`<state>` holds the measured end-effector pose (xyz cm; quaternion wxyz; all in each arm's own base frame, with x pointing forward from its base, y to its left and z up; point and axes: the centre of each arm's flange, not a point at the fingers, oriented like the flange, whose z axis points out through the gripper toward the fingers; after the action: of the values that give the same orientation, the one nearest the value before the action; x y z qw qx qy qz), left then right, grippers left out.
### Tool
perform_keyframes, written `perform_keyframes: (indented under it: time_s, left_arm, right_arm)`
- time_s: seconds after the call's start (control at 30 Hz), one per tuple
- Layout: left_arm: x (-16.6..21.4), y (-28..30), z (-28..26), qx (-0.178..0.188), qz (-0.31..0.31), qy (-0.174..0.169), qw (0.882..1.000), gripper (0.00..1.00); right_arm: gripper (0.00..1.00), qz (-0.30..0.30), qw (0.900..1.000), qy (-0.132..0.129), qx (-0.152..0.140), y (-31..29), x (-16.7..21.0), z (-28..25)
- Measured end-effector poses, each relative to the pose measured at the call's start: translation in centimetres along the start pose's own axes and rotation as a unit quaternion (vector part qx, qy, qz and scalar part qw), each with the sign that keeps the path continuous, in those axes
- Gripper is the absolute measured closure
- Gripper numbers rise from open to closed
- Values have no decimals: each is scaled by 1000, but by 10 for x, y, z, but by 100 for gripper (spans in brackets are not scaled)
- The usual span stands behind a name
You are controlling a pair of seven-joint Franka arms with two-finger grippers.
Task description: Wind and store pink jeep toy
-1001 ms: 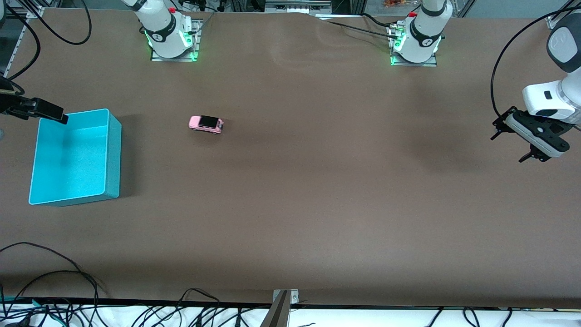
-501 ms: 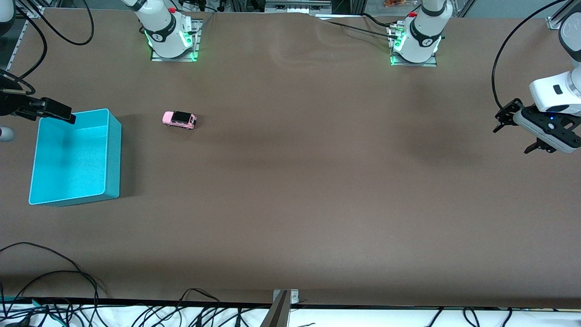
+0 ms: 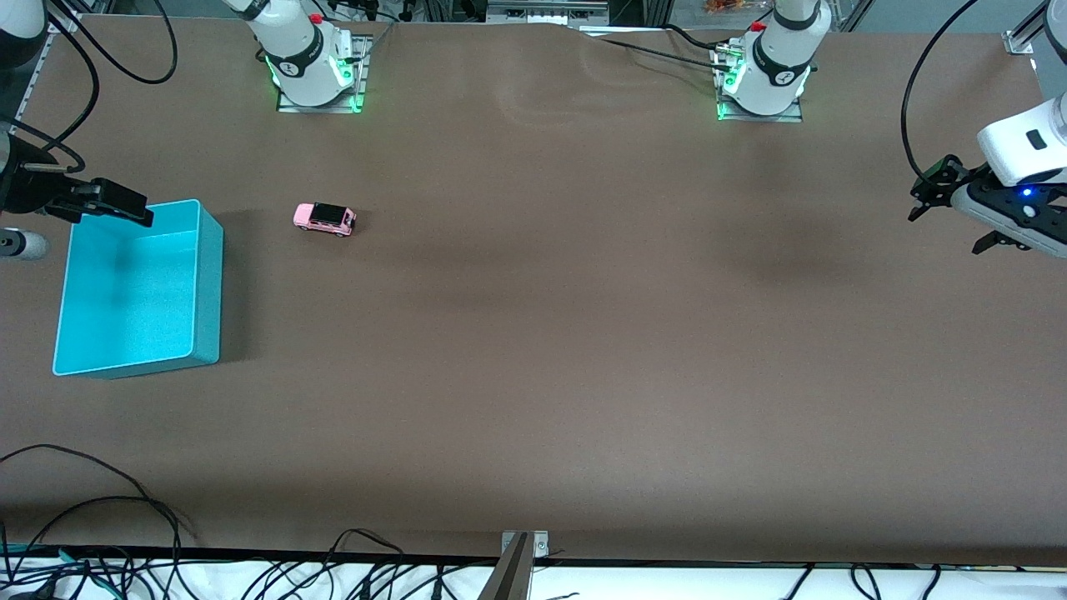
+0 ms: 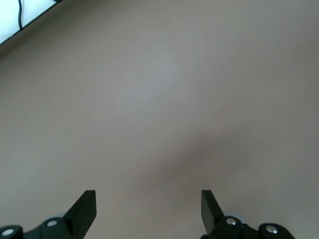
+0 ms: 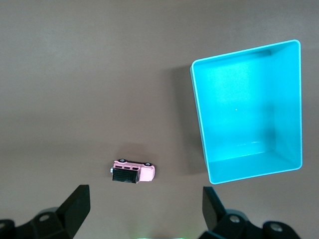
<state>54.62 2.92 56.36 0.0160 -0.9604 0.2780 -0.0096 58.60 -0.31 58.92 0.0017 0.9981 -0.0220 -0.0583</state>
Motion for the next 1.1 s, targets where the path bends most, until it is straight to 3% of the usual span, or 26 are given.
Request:
perform_keyframes:
  time_s: [0.37,0.57,1.1]
  left_arm:
    - [-3,5,-32,-15,-77,-6,997,7]
    - [-4,5,-41,-23,-112,-5,993,6]
    - [-3,22,-63,-38,-214,-14,976,6]
  right_arm:
    - [0,-6,1000,-5,-1,-7,2,11]
    - [0,-7,1000,12,0,-9,5,31]
    - [0,-34,999,18,0,-36,-15,95]
